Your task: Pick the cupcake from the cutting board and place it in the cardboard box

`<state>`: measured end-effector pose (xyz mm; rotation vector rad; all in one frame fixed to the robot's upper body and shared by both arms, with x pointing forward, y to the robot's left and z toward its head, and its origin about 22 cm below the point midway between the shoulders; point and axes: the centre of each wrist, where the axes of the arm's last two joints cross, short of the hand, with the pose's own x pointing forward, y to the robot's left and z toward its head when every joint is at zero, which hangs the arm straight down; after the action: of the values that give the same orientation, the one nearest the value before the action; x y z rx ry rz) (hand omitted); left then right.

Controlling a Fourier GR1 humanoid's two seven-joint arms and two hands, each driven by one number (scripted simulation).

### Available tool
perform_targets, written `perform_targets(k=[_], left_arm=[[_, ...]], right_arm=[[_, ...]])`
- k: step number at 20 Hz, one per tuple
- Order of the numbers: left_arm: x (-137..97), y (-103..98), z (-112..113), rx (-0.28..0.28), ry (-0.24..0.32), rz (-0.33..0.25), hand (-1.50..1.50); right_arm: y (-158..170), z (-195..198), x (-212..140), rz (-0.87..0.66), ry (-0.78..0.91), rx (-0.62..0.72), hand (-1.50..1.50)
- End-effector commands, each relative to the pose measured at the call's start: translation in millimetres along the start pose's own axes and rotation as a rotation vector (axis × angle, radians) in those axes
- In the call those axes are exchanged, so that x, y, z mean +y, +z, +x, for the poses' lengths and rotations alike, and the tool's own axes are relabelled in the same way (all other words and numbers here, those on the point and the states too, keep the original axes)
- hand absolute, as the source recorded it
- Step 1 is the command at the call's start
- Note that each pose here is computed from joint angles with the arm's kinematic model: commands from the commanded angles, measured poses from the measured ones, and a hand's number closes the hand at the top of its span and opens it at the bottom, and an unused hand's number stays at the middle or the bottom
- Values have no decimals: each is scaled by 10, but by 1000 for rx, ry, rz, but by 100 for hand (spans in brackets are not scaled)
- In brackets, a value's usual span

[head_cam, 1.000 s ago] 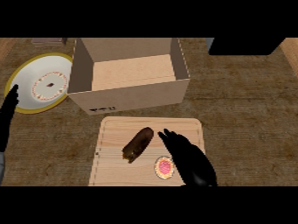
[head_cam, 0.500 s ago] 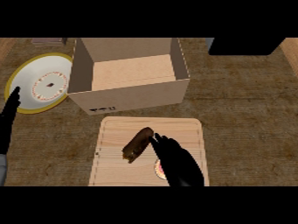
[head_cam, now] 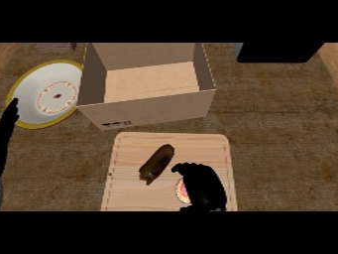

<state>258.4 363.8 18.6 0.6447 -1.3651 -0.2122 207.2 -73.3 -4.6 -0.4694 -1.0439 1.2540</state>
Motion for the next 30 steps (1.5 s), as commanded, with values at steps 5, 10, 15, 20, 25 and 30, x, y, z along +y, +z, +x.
perform_targets(k=[5, 10, 15, 20, 25, 30], left_arm=[[9, 67, 16, -11, -4, 0, 0], [-138, 93, -52, -4, -2, 4, 0], [-78, 30, 1, 8, 12, 18, 0], [31, 133, -44, 13, -12, 13, 0], [-66, 37, 3, 10, 1, 9, 0], [-100, -47, 53, -3, -5, -4, 0]], right_arm=[[-293, -5, -67, -236, 91, -9, 150], [-153, 29, -8, -366, 101, 91, 150], [-197, -197, -165, -503, -59, 520, 150], [115, 213, -328, -703, 1, 607, 150], [483, 518, -667, -935, 58, 481, 150], [453, 852, -1024, -992, 145, 347, 150]])
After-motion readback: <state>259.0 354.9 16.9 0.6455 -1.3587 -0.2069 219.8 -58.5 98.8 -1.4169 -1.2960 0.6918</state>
